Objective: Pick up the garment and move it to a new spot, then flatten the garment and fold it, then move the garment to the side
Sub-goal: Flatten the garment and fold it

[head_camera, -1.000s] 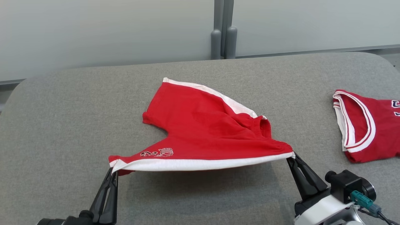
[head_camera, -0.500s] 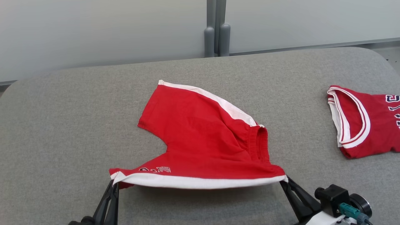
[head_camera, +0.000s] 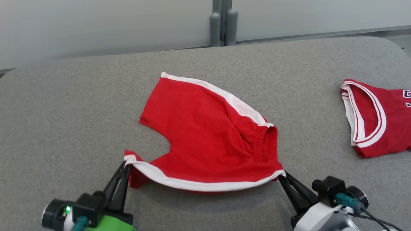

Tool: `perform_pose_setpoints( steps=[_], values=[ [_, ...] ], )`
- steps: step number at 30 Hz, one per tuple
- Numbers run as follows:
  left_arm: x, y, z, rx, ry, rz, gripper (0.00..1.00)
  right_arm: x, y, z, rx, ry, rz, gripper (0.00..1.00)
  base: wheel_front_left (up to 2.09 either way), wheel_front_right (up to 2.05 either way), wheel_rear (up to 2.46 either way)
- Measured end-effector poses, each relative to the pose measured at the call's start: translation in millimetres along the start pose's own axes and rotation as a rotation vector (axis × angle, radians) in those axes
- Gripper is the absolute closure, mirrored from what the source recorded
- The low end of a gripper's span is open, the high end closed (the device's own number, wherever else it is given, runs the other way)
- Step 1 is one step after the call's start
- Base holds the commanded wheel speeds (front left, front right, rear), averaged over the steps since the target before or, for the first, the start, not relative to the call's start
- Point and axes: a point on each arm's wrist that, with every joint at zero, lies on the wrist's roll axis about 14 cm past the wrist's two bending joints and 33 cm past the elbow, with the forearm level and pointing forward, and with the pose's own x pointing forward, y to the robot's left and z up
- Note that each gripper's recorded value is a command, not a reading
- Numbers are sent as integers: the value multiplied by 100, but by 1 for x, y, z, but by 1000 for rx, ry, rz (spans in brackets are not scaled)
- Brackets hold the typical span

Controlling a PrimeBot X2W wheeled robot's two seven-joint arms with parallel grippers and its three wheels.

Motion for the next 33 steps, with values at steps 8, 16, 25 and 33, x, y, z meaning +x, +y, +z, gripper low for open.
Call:
perform_pose_setpoints(
  steps=[8, 16, 25, 33],
  values=[
    [62, 11, 10, 103, -1, -98, 100, 24, -8, 8, 59, -15, -16, 100, 0, 0, 0],
    [136, 26, 13, 223, 57, -183, 100, 63, -22, 14, 104, -7, -44, 100, 0, 0, 0],
    [205, 28, -34, 245, 240, -247, 100, 101, -55, -9, 144, 76, -120, 100, 0, 0, 0],
    [237, 18, -62, 223, 291, -278, 100, 109, -71, -30, 165, 118, -161, 100, 0, 0, 0]
  ],
)
